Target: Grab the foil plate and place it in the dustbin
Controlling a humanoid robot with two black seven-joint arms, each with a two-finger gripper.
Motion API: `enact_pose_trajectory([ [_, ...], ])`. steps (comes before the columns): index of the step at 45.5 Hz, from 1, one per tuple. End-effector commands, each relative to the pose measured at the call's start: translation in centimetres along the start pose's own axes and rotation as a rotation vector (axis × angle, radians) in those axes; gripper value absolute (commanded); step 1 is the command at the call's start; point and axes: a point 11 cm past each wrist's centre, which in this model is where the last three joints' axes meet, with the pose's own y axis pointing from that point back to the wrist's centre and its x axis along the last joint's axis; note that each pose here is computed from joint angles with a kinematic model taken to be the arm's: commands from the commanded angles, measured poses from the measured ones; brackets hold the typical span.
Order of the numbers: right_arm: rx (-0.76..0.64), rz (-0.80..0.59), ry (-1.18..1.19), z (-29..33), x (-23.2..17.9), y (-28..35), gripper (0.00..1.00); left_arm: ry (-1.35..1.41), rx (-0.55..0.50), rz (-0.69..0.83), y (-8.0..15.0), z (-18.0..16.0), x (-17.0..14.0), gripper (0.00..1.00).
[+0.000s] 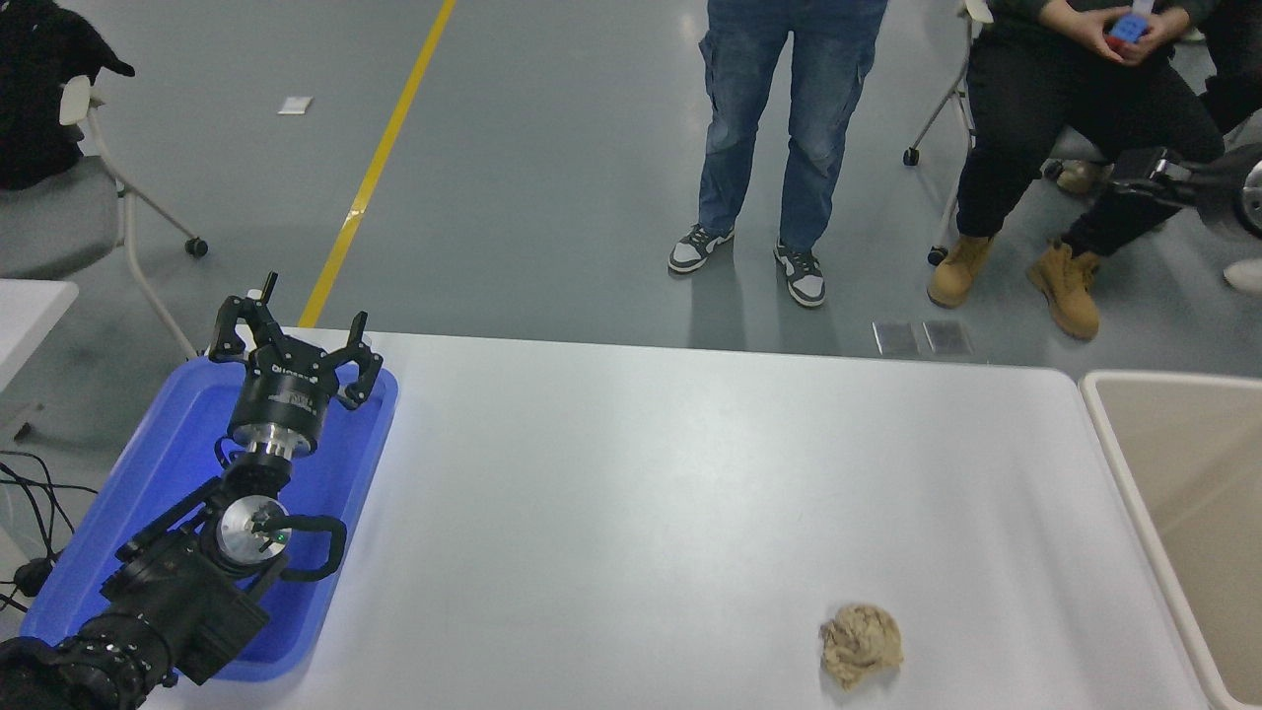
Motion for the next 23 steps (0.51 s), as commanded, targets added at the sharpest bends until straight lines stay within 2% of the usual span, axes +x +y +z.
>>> enact_pose_trajectory([
  [1, 0.073, -0.145, 0.111, -5.0, -1.9, 2.9, 1.0, 0.001, 0.0, 0.002, 0.1, 0.0, 0.1, 1.0],
  [13, 0.139, -0.344, 0.182, -7.9, -5.8, 5.4, 1.0, 0.0, 0.0, -0.001, 0.0, 0.0, 0.0, 1.0],
  [23, 0.15, -0.445, 0.234, -8.8, -7.2, 7.5, 1.0, 0.0, 0.001, 0.002, 0.1, 0.0, 0.1, 1.0],
])
